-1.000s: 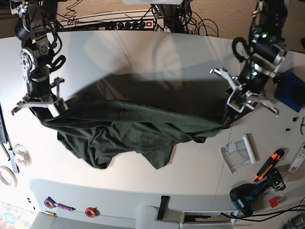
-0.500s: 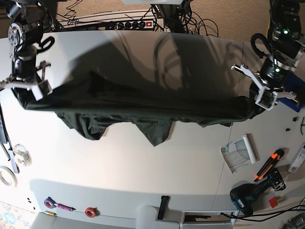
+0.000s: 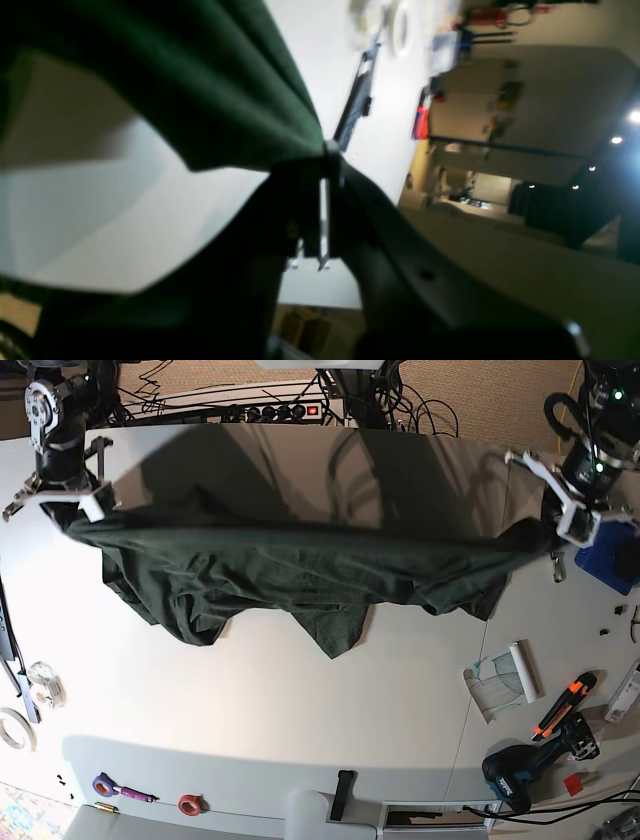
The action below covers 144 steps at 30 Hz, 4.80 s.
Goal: Layout the t-shirt on the table in an organized manner, then fold the t-shirt properly
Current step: 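Lift the shirt with both grippers and drag it away from the tools, then regrasp the shirt edge with the left gripper beside the right gripper, then pull the shirt edge with the left gripper away from the right gripper to spread it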
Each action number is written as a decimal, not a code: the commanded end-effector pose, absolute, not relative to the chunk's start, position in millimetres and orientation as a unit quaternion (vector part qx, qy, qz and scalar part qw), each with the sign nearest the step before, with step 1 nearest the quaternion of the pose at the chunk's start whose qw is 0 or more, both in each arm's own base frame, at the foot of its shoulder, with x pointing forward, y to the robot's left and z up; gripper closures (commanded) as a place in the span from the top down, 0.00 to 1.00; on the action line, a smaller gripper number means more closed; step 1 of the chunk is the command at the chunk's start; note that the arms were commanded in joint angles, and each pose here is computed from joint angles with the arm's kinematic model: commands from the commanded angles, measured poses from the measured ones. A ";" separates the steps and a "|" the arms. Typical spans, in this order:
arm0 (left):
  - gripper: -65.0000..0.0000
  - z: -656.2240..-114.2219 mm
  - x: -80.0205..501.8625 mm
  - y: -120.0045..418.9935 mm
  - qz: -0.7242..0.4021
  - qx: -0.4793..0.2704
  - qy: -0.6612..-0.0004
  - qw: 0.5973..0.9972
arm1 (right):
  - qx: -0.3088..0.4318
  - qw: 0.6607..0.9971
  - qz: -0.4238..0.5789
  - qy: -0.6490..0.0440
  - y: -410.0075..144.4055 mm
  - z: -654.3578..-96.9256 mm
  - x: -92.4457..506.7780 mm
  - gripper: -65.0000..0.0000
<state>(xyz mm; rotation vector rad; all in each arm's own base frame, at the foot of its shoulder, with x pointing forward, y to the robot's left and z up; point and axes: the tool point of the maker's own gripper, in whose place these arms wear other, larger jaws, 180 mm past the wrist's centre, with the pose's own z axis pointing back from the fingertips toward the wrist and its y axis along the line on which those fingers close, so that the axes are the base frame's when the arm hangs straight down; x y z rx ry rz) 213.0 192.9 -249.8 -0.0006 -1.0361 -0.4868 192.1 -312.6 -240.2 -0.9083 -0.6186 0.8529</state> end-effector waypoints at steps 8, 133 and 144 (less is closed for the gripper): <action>0.00 -243.5 184.9 188.1 -0.236 -0.076 -0.467 0.849 | -0.414 0.777 0.418 -0.224 -319.6 -254.7 158.3 0.00; 0.00 -166.5 314.6 18.2 -0.400 -0.107 -0.660 0.627 | -0.462 0.717 0.283 -0.439 -310.6 -171.8 239.4 0.00; 0.15 -202.6 438.2 66.0 -0.308 -0.100 -0.632 0.704 | -0.421 0.736 0.251 -0.466 -300.4 -177.8 244.6 0.00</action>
